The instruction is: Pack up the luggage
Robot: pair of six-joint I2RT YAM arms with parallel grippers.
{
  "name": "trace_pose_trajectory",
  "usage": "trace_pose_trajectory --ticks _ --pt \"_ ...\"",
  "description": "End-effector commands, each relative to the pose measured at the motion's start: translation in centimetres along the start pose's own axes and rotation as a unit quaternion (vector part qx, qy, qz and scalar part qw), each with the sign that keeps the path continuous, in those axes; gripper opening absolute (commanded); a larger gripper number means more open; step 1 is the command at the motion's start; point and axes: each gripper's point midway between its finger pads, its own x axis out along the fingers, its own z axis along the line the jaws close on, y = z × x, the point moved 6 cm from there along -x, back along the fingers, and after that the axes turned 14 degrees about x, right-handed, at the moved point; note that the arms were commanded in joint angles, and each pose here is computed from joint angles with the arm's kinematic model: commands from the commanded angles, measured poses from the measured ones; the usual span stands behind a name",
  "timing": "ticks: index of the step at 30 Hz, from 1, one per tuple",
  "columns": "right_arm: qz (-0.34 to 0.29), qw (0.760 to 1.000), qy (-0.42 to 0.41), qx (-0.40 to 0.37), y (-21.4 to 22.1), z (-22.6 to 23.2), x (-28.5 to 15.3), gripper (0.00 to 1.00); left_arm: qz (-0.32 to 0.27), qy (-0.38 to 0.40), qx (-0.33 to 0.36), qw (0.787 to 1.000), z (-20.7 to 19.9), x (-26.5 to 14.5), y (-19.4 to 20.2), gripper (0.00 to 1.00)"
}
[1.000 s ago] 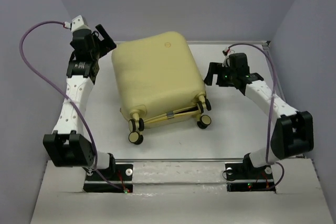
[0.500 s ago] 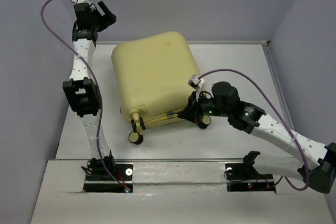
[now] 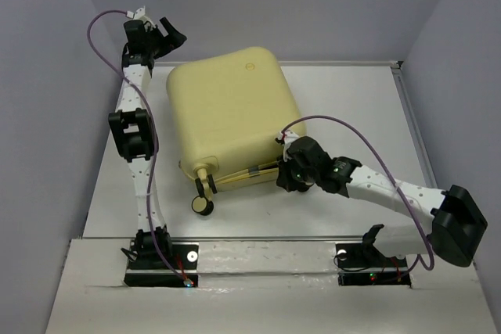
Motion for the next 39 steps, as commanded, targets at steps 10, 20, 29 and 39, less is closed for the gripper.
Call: trace_pose_trajectory --ticks 10,20,29,39 --pt "-0.149 0.986 0.062 0.038 -8.2 -1.2 2.0 0.07 0.047 0.091 0.036 0.994 -4.8 0.7 6.4 0.92" --pt "-0.212 0.976 -0.019 0.056 -18.3 -1.8 2.2 0.07 0.02 -0.024 -0.116 0.993 -5.8 -10.5 11.5 0.83" --pt "-0.198 0.97 -0.142 0.022 -30.4 3.1 5.6 0.23 0.054 -0.06 -0.065 0.995 -13.7 -22.9 18.3 0.81" --pt "-0.178 0.951 -0.244 0.07 -36.4 5.1 9.6 0.92 0.07 0.028 -0.031 0.997 -18.9 -34.3 21.5 0.81"
